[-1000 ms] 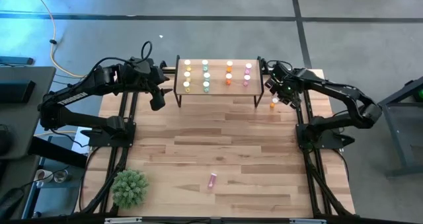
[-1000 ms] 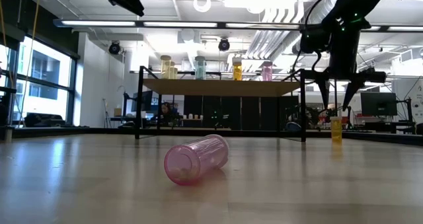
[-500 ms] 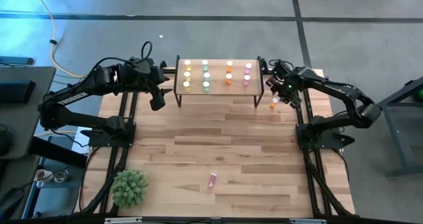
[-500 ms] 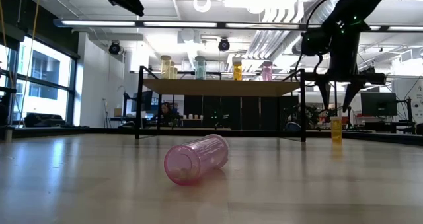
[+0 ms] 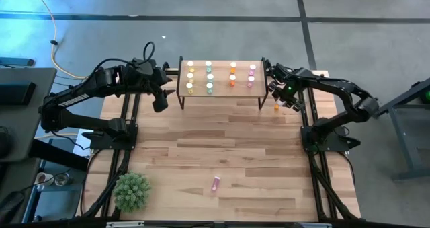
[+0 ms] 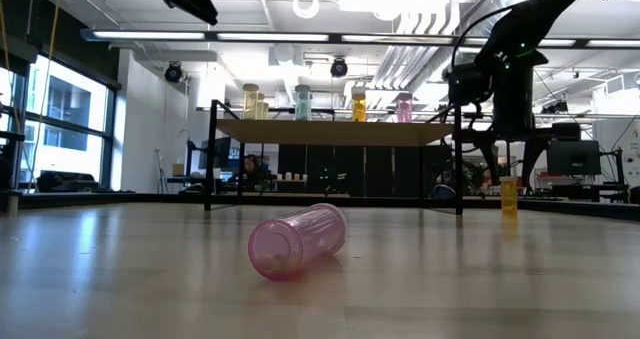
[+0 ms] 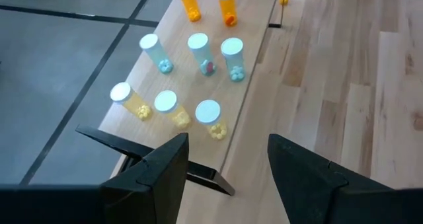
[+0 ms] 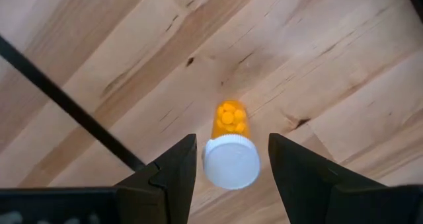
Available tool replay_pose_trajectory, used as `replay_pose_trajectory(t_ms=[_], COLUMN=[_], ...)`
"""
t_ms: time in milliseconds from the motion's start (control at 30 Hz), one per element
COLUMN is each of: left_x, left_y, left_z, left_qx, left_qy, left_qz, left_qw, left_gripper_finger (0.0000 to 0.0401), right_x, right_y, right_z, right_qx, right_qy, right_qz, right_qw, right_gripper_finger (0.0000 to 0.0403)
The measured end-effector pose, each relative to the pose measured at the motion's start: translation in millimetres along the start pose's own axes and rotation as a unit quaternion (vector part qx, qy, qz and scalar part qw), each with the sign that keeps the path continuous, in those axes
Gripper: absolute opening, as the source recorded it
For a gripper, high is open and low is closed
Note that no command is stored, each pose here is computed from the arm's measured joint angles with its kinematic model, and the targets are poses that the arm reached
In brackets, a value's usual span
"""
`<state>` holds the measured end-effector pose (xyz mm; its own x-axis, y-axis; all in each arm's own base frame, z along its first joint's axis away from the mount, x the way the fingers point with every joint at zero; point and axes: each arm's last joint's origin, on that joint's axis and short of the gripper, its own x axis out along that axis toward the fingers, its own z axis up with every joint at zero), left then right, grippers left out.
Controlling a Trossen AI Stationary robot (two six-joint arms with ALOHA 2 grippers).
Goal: Pick and place medicine bottles onto shelf by color
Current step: Put the orange pill bottle on the shelf aligned with the other orange pill bottles
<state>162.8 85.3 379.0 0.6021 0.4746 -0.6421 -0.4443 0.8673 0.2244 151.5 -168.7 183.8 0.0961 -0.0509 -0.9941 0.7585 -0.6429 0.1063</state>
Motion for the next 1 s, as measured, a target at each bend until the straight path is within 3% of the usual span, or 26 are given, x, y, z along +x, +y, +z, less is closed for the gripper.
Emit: replay_pose_trajectory(t_ms=[167,500,800,1000], left_x=[0.0,0.0,0.0,0.0], left_y=[0.3,0.3,0.4,0.3], left_z=[-0.1,-0.1,-0.1,-0.1], left_qx=[0.0,0.0,0.0,-0.011], left_qy=[0.001,0.001,0.001,0.001], left_qz=[0.005,0.005,0.006,0.004], left_qw=[1.0,1.0,1.0,1.0], left_gripper_finger=[0.0196,0.0196,0.0196,0.0196], right_x=[1.1,1.0,-2.1,-19.1], right_y=[1.3,1.3,-3.3,-10.6], right_z=[0.2,0.4,-0.4,-2.2], right_qx=[-0.009,-0.013,-0.034,-0.045], right_qy=[0.0,-0.002,0.001,-0.004], right_qz=[0.003,0.002,-0.011,0.019], right_qw=[1.0,1.0,0.999,0.999], right_gripper_finger=[0.0174,0.0106,0.0106,0.0106])
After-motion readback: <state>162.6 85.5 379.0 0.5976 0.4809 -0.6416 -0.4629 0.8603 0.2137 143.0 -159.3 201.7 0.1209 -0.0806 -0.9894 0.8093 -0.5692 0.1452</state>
